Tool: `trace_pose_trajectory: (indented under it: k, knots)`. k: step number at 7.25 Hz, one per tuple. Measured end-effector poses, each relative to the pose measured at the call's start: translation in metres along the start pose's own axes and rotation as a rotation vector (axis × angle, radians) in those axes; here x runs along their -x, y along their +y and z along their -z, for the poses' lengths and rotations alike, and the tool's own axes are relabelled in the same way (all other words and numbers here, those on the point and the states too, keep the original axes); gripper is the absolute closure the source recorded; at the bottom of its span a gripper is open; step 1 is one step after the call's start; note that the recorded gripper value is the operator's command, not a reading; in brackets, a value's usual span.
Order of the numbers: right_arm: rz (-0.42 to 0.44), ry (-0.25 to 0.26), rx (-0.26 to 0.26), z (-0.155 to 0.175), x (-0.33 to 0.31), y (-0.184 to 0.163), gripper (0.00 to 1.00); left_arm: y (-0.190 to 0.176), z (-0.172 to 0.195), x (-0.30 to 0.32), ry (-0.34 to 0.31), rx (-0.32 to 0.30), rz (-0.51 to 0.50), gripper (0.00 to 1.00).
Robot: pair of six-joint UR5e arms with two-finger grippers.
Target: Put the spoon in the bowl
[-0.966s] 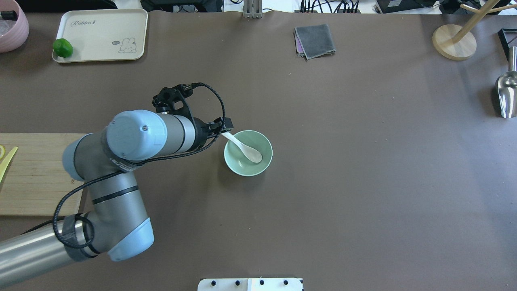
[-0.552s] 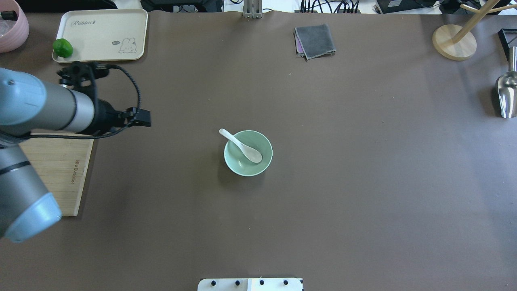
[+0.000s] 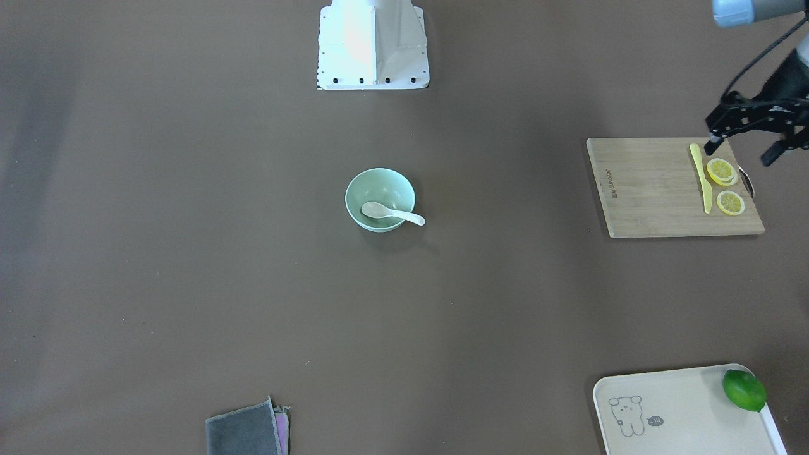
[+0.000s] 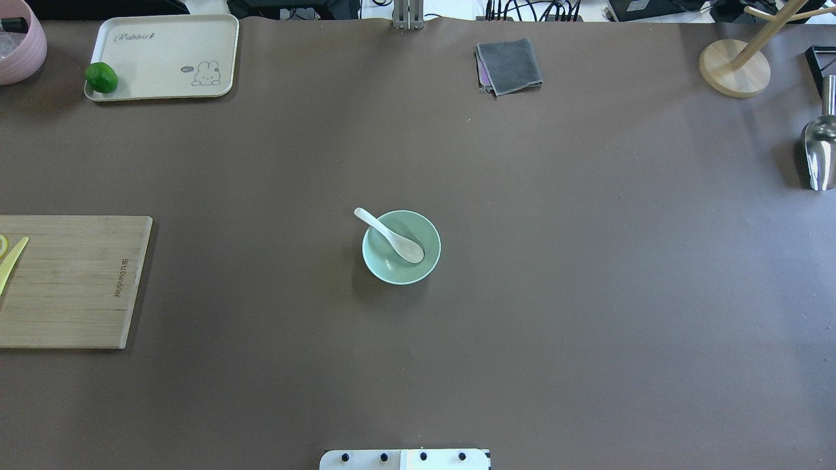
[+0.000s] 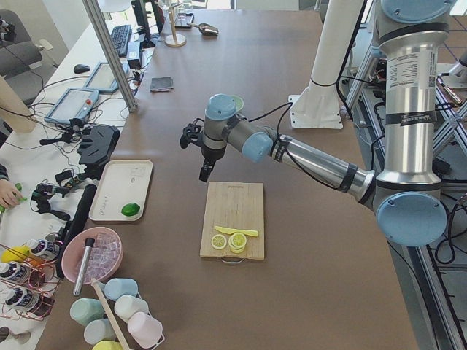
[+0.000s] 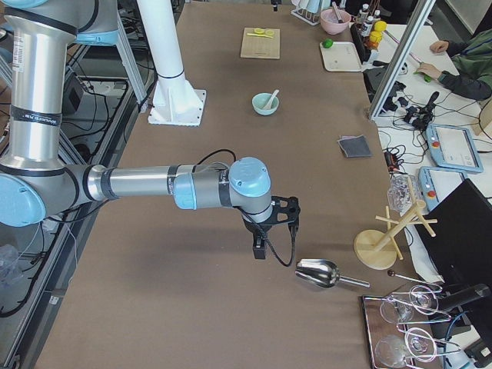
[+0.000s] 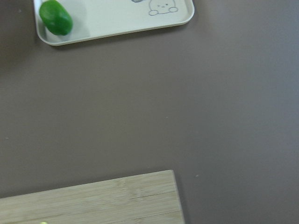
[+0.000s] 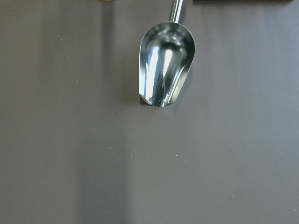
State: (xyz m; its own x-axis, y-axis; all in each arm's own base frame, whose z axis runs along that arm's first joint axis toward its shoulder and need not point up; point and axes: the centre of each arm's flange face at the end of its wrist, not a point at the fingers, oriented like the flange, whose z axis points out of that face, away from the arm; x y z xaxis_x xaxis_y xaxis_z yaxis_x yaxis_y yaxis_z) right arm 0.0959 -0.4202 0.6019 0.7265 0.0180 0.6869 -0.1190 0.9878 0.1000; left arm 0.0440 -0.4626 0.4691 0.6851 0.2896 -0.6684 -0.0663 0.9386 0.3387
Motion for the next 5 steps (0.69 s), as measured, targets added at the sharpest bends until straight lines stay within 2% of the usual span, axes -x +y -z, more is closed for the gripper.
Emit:
trace_pose_trajectory:
  k: [2,3,5]
  knots:
    - [-0.003,0.019,0.003,-0.002,-0.004,0.001,0.00,0.036,0.027,0.099,-0.027,0.086,-0.101,0.02]
    - [-0.008,0.019,0.008,-0.003,-0.005,0.003,0.00,0.057,0.025,0.136,-0.027,0.107,-0.085,0.02]
    - [-0.016,0.014,0.016,-0.007,-0.008,0.010,0.00,0.095,0.030,0.184,-0.050,0.101,-0.011,0.02]
